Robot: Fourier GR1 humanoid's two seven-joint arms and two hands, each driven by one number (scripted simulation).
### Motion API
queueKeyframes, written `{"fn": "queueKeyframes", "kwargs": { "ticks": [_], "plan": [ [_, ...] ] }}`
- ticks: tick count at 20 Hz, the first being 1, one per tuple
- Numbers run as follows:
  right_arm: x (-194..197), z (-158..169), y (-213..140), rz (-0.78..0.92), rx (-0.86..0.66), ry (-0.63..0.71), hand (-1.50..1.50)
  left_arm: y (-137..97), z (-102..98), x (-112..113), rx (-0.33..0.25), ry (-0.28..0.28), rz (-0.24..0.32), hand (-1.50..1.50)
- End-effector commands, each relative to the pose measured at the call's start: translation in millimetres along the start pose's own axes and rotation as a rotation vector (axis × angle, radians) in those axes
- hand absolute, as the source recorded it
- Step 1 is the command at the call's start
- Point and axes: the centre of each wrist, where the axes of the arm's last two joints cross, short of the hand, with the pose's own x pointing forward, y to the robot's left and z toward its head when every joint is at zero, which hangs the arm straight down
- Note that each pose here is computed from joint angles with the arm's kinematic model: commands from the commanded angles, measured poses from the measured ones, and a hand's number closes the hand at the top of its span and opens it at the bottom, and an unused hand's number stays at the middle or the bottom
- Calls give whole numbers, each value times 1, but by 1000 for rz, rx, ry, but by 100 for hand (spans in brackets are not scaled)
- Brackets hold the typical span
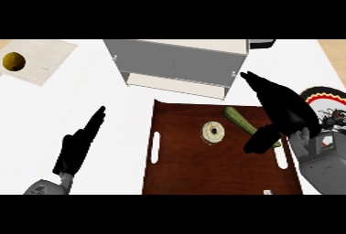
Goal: Pick the cupcake from the tray and place it in the tiered shelf
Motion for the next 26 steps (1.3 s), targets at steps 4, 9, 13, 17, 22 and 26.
{"fn": "queueKeyframes", "kwargs": {
  "ticks": [4, 9, 13, 17, 22, 26],
  "plan": [
    [75, -14, 32, 144, 41, 72, -150, 0, 5, -1, -19, 27, 4, 0],
    [104, -10, 63, 119, 120, 135, -150, 0, 3, -8, -8, 33, 16, 0],
    [103, -20, 76, 146, 153, 212, -150, 5, 13, -14, 6, 36, -1, 0],
    [103, -13, 83, 153, 152, 234, -150, -9, 4, -14, 1, 45, 10, 0],
    [97, -22, 95, 222, 82, 279, -150, -3, 5, -3, 18, 29, 14, 0],
    [92, -17, 83, 239, 99, 279, -150, 4, 9, -15, 16, 38, 0, 0]
  ]
}}
